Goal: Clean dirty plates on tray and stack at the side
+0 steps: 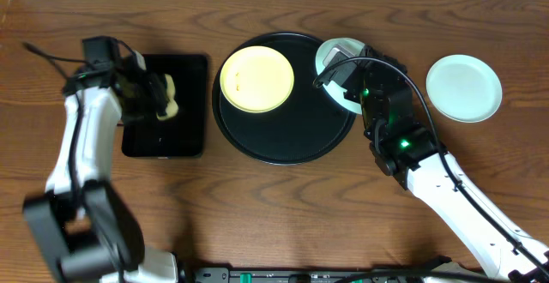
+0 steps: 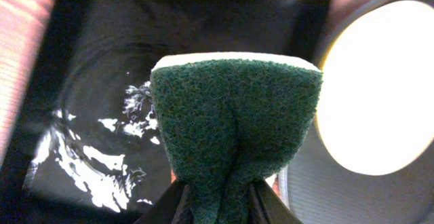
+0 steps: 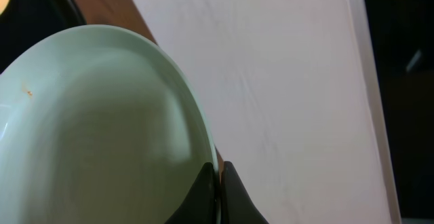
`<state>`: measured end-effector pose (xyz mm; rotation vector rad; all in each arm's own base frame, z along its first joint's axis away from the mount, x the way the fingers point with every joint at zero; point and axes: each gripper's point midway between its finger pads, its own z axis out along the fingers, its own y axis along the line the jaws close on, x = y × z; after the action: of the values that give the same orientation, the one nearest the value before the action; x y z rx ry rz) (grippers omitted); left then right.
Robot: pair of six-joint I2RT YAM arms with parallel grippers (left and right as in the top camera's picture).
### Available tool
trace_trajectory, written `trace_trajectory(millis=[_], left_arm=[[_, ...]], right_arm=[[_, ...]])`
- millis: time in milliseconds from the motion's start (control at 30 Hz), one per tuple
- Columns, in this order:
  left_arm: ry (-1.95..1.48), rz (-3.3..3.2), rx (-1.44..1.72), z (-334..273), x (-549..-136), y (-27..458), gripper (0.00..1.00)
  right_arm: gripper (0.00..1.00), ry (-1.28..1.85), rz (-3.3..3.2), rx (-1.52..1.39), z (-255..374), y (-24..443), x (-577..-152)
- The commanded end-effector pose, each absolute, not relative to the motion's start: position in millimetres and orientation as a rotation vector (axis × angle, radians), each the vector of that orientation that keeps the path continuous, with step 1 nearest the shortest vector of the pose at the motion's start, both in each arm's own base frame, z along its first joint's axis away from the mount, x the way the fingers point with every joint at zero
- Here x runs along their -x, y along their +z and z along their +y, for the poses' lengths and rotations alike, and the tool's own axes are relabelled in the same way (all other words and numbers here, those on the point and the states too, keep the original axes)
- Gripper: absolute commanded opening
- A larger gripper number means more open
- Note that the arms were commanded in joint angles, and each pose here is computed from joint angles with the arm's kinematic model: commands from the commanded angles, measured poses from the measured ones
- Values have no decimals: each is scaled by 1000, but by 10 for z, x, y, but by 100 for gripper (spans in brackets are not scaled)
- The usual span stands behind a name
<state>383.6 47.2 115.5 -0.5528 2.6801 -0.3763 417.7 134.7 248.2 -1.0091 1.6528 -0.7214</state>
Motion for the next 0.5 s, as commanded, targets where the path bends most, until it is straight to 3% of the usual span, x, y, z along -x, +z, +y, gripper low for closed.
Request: trace_trajectory(millis=[0,267,467], left_arm=[[-348,2565,488,476,-3828,1681,8],[-352,2619,510,428,-3609,1596,8],[-362,2673,532,408,-3532,1457,8]], right_arm=[[1,-701,1628,972,1384,2576,-4175],[1,-655,1588,989,1554,2624,-4137],[1,-677,1641,732,1351,2795,-4165]])
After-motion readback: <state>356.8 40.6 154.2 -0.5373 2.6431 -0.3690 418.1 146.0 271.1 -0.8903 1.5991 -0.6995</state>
